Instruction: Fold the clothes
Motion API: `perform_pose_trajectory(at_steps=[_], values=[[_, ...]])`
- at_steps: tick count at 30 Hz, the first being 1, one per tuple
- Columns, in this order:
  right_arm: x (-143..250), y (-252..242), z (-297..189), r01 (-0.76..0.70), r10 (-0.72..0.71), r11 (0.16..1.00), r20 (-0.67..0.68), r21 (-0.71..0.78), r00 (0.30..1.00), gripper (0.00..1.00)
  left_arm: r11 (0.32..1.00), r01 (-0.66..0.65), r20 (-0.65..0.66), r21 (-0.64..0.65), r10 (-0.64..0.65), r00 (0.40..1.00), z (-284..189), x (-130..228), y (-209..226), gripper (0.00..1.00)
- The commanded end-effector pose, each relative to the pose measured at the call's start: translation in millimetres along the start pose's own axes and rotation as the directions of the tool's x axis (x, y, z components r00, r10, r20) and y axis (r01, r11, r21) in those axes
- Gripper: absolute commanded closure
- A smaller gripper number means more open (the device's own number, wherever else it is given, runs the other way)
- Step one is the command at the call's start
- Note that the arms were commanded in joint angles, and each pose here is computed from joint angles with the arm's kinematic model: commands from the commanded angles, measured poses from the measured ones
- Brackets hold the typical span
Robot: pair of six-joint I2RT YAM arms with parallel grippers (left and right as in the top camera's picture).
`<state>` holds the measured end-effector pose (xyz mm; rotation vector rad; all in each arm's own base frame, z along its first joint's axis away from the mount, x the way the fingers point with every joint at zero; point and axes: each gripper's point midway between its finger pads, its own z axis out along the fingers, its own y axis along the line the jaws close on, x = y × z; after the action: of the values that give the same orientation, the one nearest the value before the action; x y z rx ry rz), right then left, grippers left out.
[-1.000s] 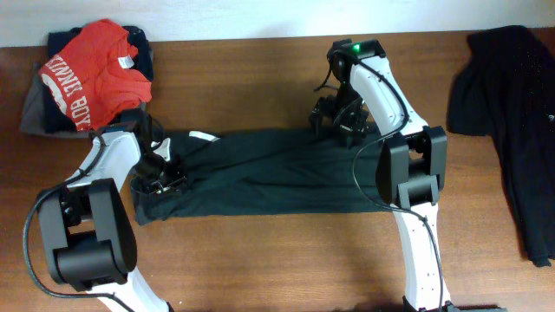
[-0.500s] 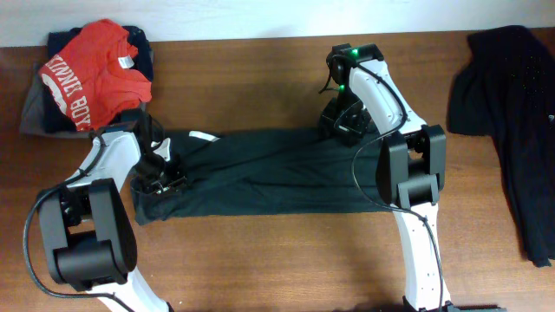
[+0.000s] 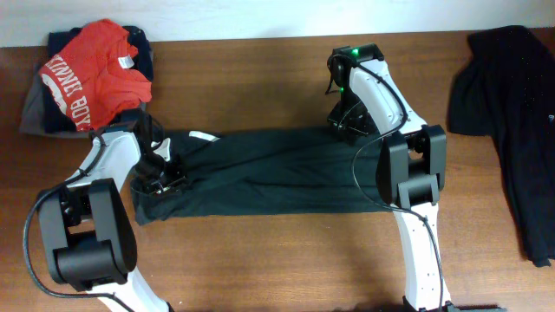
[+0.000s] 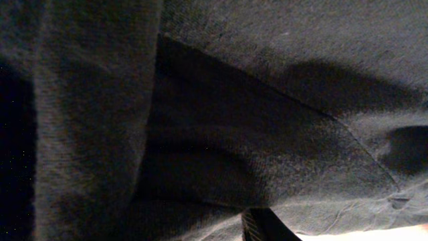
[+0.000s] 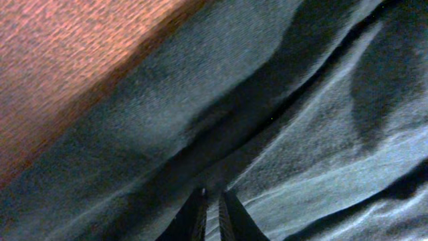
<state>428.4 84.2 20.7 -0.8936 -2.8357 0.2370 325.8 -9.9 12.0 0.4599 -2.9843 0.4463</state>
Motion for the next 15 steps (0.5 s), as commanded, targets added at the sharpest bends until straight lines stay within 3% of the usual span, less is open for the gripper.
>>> perform_pose_trajectory(at_steps=[1,2,10,11,14,15], values=[[-4.9,-8.0,-3.2,-0.024,0.023,0.999,0.033,0.030,0.999,0.87,1.000,0.003,0.006,-0.011,-0.002,1.000,-1.4,0.4,3.6,0.72],[-4.7,-8.2,-3.2,-0.024,0.023,0.999,0.032,0.030,0.999,0.96,1.000,0.002,0.006,-0.011,-0.002,1.000,-1.4,0.4,3.7,0.72],[-5.9,-10.0,-3.4,-0.051,0.049,0.998,0.040,0.038,0.998,0.94,1.000,0.002,0.005,-0.011,-0.002,1.000,-1.4,0.5,3.5,0.72],[-6.1,-10.0,-3.4,-0.050,0.049,0.998,0.041,0.038,0.998,0.89,1.000,0.003,0.006,-0.011,-0.002,1.000,-1.4,0.4,3.6,0.72],[-6.1,-9.6,-3.4,-0.050,0.049,0.998,0.041,0.037,0.998,0.50,1.000,0.002,0.006,-0.010,-0.002,1.000,-1.4,0.3,3.6,0.71],[-7.0,-8.6,-3.4,-0.051,0.049,0.998,0.045,0.032,0.998,0.48,1.000,0.002,0.006,-0.011,-0.002,1.000,-1.4,0.3,3.5,0.72]])
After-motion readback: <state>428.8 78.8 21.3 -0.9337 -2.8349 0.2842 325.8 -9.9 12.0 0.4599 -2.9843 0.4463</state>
